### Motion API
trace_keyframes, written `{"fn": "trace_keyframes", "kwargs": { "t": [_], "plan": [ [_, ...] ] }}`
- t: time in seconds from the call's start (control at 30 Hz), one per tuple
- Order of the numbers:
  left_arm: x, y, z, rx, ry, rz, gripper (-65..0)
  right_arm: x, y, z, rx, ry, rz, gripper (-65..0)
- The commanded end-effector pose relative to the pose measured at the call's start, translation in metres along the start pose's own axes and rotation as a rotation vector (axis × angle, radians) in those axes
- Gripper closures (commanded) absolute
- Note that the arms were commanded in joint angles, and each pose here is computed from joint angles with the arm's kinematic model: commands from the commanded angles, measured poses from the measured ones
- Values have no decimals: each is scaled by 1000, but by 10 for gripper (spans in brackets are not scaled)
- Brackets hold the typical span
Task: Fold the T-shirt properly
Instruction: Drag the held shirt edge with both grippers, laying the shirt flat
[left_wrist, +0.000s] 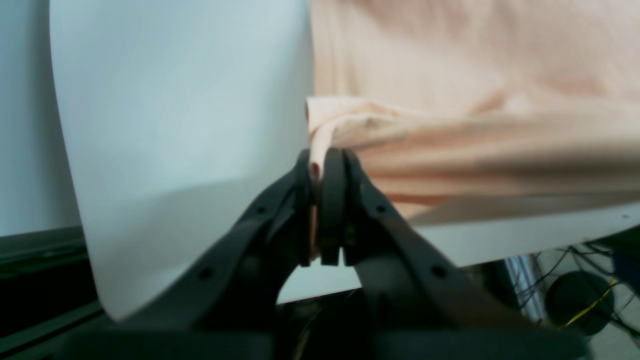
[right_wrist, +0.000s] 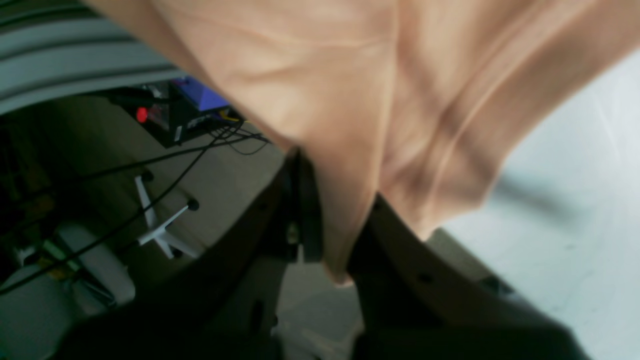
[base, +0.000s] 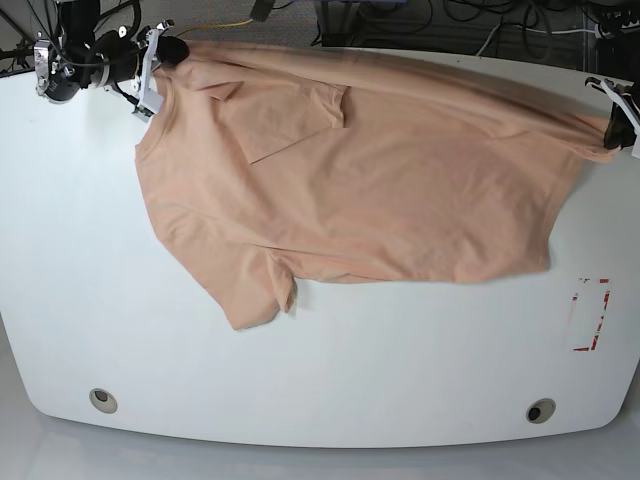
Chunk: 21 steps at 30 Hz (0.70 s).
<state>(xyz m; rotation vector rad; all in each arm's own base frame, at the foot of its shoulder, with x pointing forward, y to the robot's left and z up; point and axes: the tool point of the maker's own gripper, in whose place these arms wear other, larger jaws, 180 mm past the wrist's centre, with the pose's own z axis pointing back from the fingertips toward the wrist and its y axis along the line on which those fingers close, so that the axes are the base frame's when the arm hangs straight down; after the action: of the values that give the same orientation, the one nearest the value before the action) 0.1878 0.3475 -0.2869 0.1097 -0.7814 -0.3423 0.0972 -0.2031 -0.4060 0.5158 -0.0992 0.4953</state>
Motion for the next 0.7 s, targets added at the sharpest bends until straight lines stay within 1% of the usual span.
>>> {"fn": "trace_keyframes", "kwargs": {
  "t": [0.0,0.1,0.27,0.37,0.5,0.57,0.6,0.67],
  "plan": [
    [5,19,6,73,19,-41,0,3,-10,11,-30,3,18,0],
    [-2,25,7,101,54,-36,0,2,-12,13,-37,10,24,0],
    [-1,21,4,101,41,-12,0,5,-13,14,-41,6,27,0],
    [0,19,2,94,39,-11,0,16,-18,17,-52,-16,37,0],
    [14,12,-11,73,11,-28,0,23,-21,20,-63,-33,45,0],
    [9,14,-15,90,53,-56,0,29,-23,21,-69,-45,54,0],
    [7,15,-17,101,83,-73,-28,31,-24,22,-71,-49,56,-10],
    [13,14,-27,107,100,-107,-121,33,-25,23,-74,-51,59,-71]
  ]
}}
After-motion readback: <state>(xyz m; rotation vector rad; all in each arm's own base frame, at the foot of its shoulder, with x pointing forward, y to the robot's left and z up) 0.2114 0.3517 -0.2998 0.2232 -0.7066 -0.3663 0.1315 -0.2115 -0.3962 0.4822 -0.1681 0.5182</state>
